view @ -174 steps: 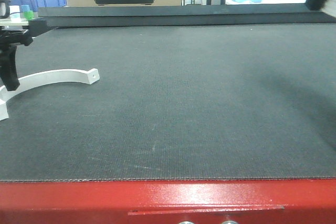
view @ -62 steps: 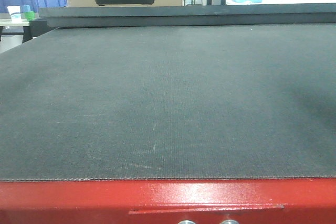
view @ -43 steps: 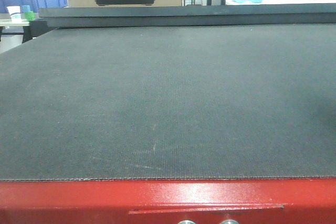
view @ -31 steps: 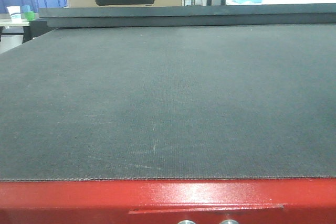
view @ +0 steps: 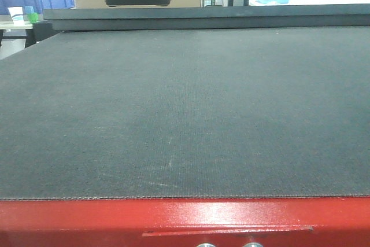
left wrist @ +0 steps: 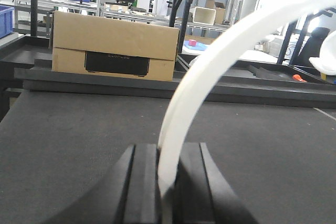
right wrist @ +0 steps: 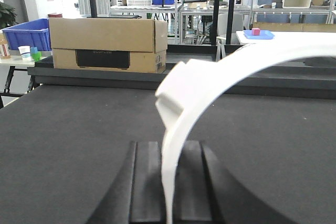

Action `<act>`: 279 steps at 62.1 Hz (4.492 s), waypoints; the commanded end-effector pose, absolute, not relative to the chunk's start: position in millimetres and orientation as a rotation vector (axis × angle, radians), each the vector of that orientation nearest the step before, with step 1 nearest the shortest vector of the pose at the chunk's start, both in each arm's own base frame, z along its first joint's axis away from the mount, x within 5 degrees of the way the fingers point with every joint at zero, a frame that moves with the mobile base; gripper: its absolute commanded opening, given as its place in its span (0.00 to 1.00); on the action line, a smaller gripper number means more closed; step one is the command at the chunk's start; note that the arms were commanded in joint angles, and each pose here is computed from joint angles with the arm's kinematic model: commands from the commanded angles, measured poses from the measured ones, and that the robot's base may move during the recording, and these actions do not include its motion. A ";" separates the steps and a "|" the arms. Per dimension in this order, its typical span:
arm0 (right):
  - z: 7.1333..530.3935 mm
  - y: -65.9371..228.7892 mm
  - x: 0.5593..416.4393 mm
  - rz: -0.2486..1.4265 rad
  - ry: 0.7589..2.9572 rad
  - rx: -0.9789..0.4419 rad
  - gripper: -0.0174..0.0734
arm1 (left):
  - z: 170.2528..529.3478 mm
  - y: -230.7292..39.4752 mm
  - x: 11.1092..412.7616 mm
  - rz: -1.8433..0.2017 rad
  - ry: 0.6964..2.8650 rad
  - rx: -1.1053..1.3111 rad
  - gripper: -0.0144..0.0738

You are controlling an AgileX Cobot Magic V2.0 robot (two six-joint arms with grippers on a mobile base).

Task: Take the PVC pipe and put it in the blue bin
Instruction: 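Drive the base back from the table holding both pipe pieces, then drive the base across the room toward the shelf of blue bins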

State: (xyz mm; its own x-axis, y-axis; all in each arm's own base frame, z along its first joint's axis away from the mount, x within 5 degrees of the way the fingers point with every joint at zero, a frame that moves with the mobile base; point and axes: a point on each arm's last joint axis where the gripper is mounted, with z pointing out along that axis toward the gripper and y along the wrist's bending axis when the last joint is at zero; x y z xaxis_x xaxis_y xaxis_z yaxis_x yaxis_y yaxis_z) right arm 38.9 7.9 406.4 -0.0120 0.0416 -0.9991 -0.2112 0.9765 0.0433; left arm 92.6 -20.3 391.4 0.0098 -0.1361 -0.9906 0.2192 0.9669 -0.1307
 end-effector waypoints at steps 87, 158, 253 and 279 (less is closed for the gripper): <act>409.3 7.3 36.8 0.195 1.531 -0.137 0.01 | 394.1 -20.0 90.9 -0.276 1.510 0.068 0.04; 409.3 7.3 36.8 0.195 1.531 -0.137 0.01 | 394.4 -19.9 90.4 -0.276 1.507 0.068 0.04; 409.6 7.3 36.8 0.195 1.527 -0.137 0.01 | 394.3 -19.9 90.7 -0.274 1.508 0.069 0.04; 409.6 7.3 36.8 0.195 1.527 -0.137 0.01 | 394.3 -19.9 90.7 -0.274 1.508 0.069 0.04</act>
